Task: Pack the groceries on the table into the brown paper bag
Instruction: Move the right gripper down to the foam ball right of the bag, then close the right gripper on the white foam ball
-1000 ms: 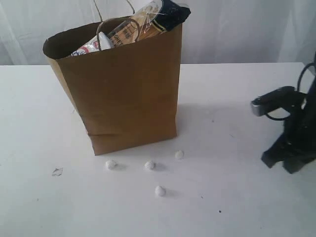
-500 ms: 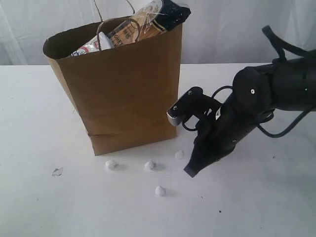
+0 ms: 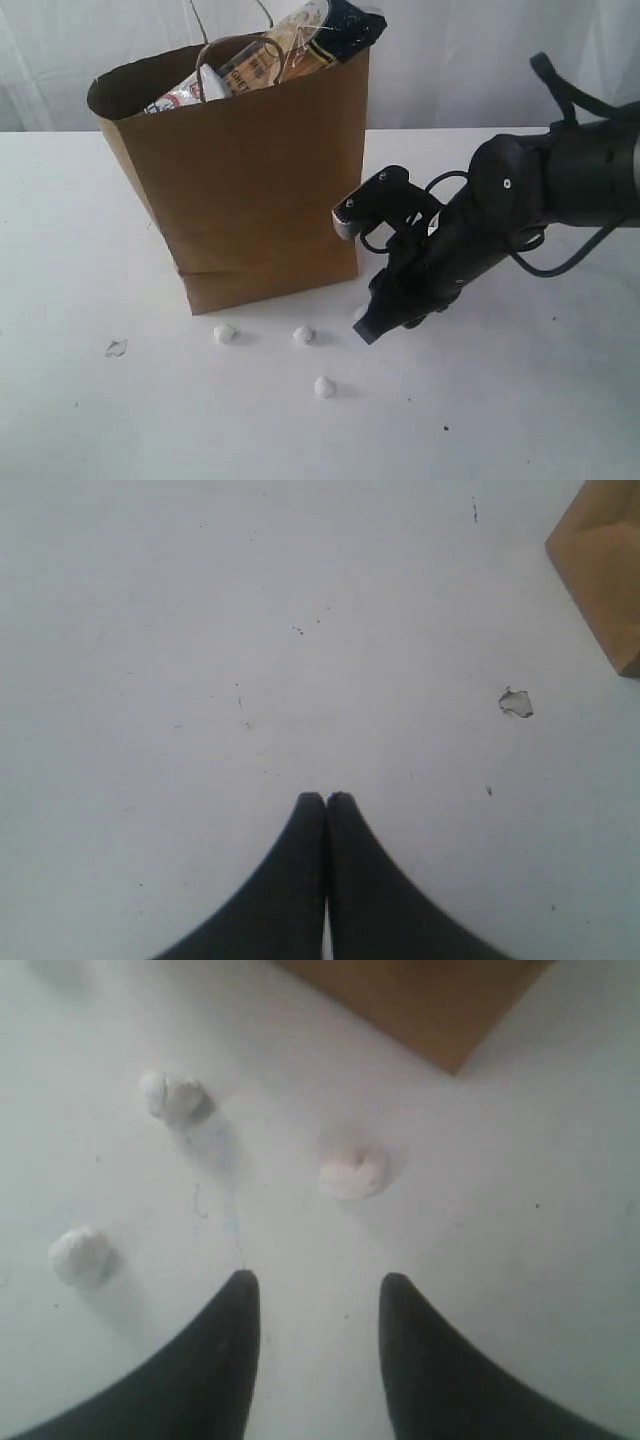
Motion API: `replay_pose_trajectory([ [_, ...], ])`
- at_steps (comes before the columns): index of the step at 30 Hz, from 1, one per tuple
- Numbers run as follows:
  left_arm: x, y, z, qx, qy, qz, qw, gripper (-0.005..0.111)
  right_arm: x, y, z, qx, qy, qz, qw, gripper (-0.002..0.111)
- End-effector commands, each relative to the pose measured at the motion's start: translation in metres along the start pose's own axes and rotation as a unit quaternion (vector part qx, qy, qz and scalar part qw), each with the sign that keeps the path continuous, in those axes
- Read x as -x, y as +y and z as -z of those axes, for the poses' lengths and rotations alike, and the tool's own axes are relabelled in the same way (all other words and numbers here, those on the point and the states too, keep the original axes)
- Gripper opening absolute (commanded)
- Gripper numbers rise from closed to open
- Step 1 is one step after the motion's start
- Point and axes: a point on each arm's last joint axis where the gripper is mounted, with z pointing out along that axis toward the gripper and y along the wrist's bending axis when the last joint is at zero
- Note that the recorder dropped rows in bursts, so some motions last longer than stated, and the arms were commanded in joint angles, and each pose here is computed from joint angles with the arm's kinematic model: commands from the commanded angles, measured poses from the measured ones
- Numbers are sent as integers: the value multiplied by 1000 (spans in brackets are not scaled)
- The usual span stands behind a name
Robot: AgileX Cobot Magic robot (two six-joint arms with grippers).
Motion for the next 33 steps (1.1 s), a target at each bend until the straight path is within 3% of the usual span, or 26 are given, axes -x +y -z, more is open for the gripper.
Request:
replay_pose_trajectory([
  [1, -6, 1, -2, -2, 16, 6, 1000, 0, 6, -3, -17, -9, -34, -30, 999, 38],
  [9, -7, 1, -3, -2, 16, 6, 1000, 0, 1, -9, -54, -27, -32, -25, 999, 38],
  [25, -7, 1, -3, -2, 15, 6, 1000, 0, 6, -2, -73, -17, -25, -22, 999, 38],
  [28, -7, 1, -3, -2, 15, 6, 1000, 0, 6, -1, -73, -17, -25, -22, 999, 30],
  [33, -7, 1, -3, -2, 15, 6, 1000, 0, 6, -1, -73, -17, -26, -30, 999, 4],
])
